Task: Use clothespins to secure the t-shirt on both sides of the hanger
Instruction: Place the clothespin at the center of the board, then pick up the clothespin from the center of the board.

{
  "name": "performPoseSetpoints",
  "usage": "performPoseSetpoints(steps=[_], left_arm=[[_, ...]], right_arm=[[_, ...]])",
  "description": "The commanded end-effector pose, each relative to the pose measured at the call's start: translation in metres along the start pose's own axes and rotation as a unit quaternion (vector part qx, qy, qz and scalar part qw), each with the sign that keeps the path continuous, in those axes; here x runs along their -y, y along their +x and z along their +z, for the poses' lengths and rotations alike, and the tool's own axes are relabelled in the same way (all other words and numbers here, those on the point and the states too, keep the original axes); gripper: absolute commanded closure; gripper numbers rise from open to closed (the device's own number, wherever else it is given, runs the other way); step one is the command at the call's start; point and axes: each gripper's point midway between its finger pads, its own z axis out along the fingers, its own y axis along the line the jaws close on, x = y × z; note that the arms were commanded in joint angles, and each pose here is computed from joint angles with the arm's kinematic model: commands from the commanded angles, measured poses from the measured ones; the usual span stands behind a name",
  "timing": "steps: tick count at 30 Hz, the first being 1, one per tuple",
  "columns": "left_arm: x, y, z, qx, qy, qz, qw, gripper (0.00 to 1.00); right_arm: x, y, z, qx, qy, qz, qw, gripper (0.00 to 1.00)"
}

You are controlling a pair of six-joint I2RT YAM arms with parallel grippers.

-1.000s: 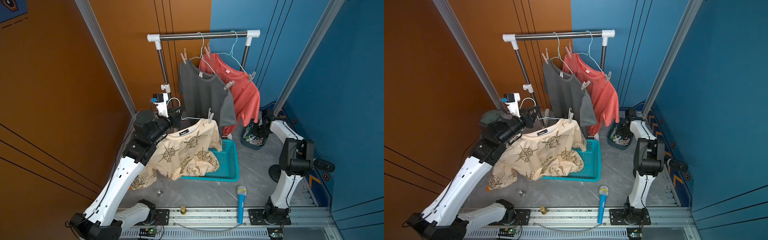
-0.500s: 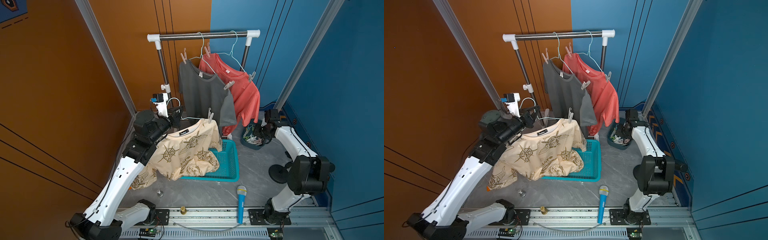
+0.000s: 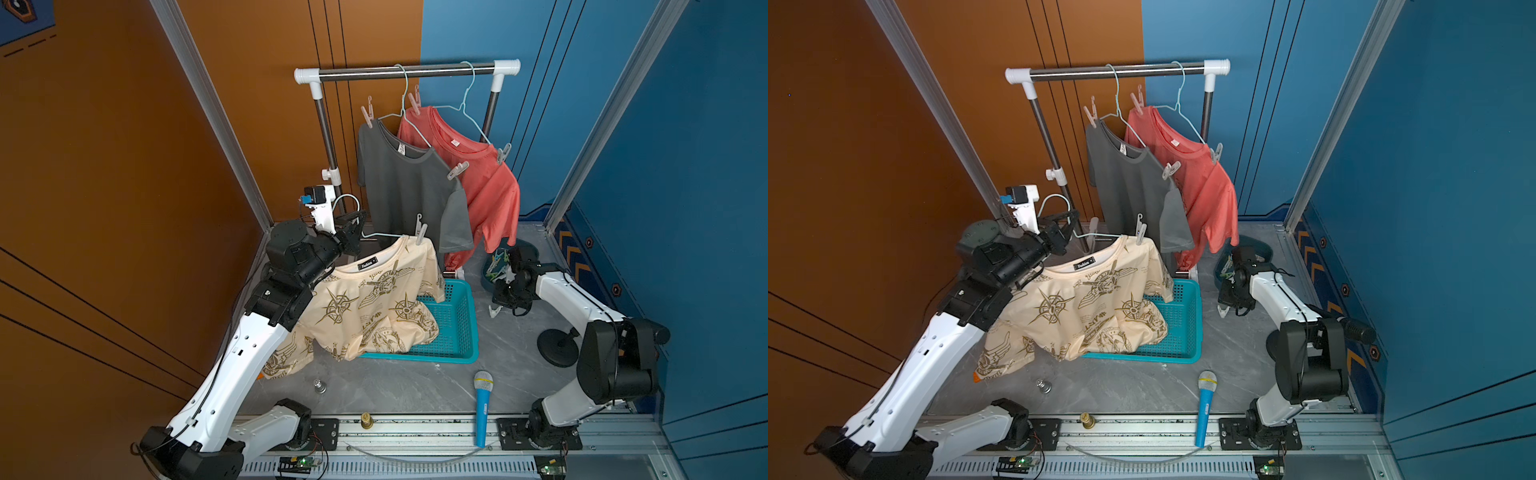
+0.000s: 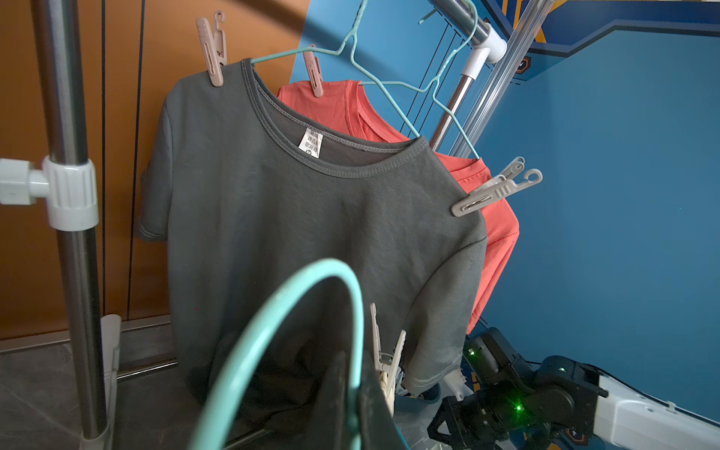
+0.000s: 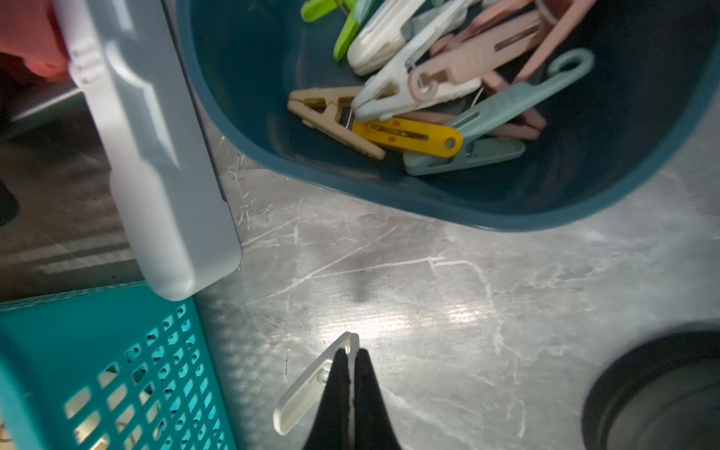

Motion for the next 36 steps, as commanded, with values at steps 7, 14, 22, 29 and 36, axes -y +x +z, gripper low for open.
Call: performPoseSetpoints(steps=[7,14,22,29,36], left_arm=[[0.006,-0.012,-0.007,0.021,0.012,-0.001,1.0,0.9],[0.005,-0.012,-0.005,0.02,0.012,-0.001,1.0,0.9],[0.006,-0.012,-0.001,0.02,0.017,-0.003,1.0,0.9],[0.005,-0.012,-0.001,0.021,0.016,-0.007,1.0,0.9],[0.006,-0.012,-0.002,0.022,0.017,-0.009,1.0,0.9]], right_arm=[[-0.004,-0.011,0.026,-0.029,0.005,-0.006,1.0,0.77],[-0.01,-0.03,0.008,0.015,0.014,-0.025,0.999,0.55],[-0.001,-0.014,-0.004,0.022,0.04,-0.037,0.998,0.45],[-0.009,0.002,0.023,-0.01,0.051,-0.05,0.997,0.43],[-0.007,0.002,0.044,-0.02,0.068,-0.035,0.997,0.42]])
